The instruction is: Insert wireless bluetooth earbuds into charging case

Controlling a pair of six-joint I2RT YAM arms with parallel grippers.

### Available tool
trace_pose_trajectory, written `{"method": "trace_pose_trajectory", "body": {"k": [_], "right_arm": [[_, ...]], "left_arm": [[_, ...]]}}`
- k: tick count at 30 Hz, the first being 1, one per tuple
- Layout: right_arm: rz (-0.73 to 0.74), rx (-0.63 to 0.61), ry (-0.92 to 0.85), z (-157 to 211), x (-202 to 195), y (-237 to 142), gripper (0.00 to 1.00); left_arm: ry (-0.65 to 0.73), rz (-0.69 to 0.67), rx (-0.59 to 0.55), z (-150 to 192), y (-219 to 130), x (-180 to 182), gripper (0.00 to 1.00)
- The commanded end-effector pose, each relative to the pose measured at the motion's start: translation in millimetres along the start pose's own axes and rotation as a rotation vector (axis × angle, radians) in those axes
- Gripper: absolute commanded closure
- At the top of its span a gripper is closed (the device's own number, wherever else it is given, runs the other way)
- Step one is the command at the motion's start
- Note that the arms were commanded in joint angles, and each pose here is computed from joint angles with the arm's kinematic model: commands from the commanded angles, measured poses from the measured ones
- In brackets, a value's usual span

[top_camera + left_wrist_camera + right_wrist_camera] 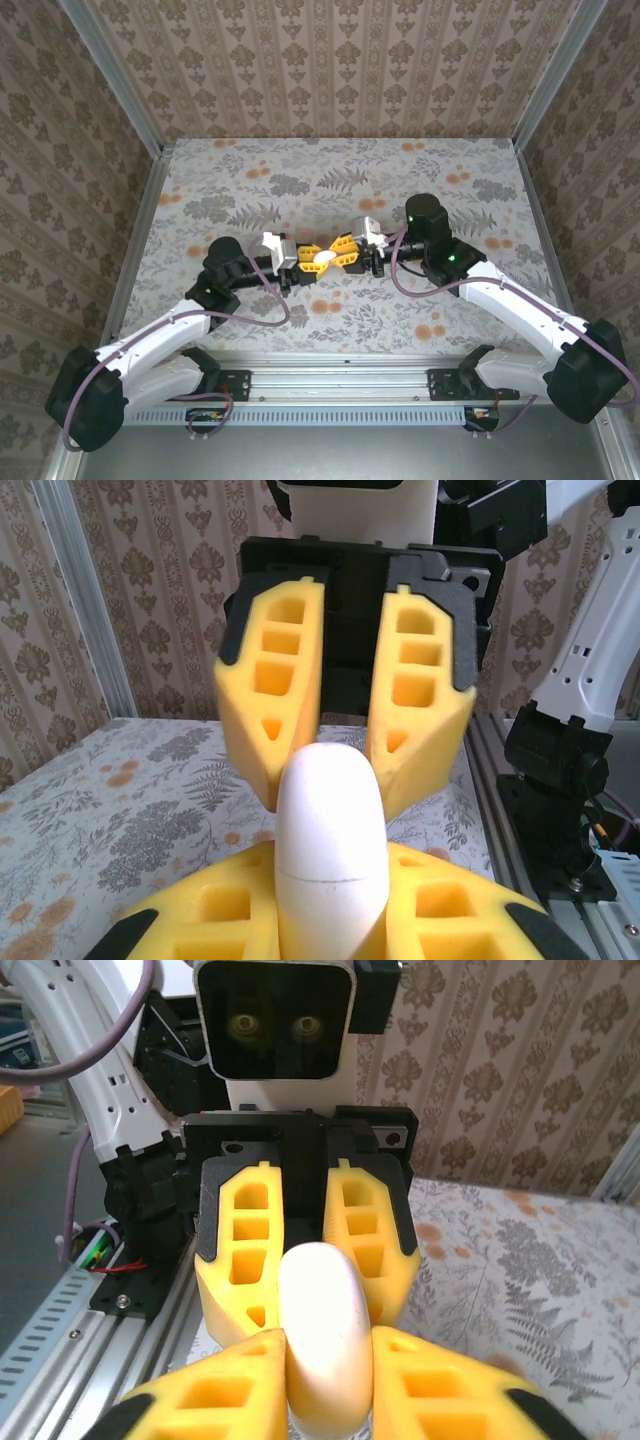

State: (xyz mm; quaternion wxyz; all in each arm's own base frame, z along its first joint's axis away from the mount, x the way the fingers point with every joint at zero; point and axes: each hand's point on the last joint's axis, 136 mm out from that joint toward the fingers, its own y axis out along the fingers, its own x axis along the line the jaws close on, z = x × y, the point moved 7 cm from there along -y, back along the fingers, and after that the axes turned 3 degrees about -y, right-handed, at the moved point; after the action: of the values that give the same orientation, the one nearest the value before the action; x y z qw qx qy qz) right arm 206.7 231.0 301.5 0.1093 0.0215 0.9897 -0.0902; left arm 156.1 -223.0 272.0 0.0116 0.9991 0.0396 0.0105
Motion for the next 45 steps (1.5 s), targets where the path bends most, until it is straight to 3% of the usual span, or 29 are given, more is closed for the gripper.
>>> {"method": "trace_pose_trajectory", "body": {"k": [1,8,12,16,19,30,38,45], "right_arm": [[-0.043,-0.014,-0.017,-5,2,2,0.84],[-0.032,0.000,-0.019,-2,2,2,0.88],[-0.023,0.022,-0.013,3,2,0,0.88],[-0.007,0.058,0.018,13,0,-4,0.88],[0.008,0.104,0.051,25,-3,-7,0.88],[0.079,0.334,0.271,79,-33,6,0.87],[0.163,0.507,0.538,125,-78,26,0.88],[0.168,0.596,0.794,155,-116,47,0.88]], "left_arm": [[0.072,0.008,-0.049,-20,0,-2,0.90],[0.074,-0.004,-0.046,-20,0,-1,0.86],[0.066,-0.024,-0.036,-16,0,1,0.71],[0.056,-0.072,-0.022,-9,-2,4,0.50],[0.044,-0.124,-0.007,1,-5,7,0.43],[-0.084,-0.461,0.005,33,-34,39,0.22],[-0.229,-0.695,-0.017,50,-65,63,0.09],[-0.366,-0.898,0.051,59,-89,85,0.09]]}}
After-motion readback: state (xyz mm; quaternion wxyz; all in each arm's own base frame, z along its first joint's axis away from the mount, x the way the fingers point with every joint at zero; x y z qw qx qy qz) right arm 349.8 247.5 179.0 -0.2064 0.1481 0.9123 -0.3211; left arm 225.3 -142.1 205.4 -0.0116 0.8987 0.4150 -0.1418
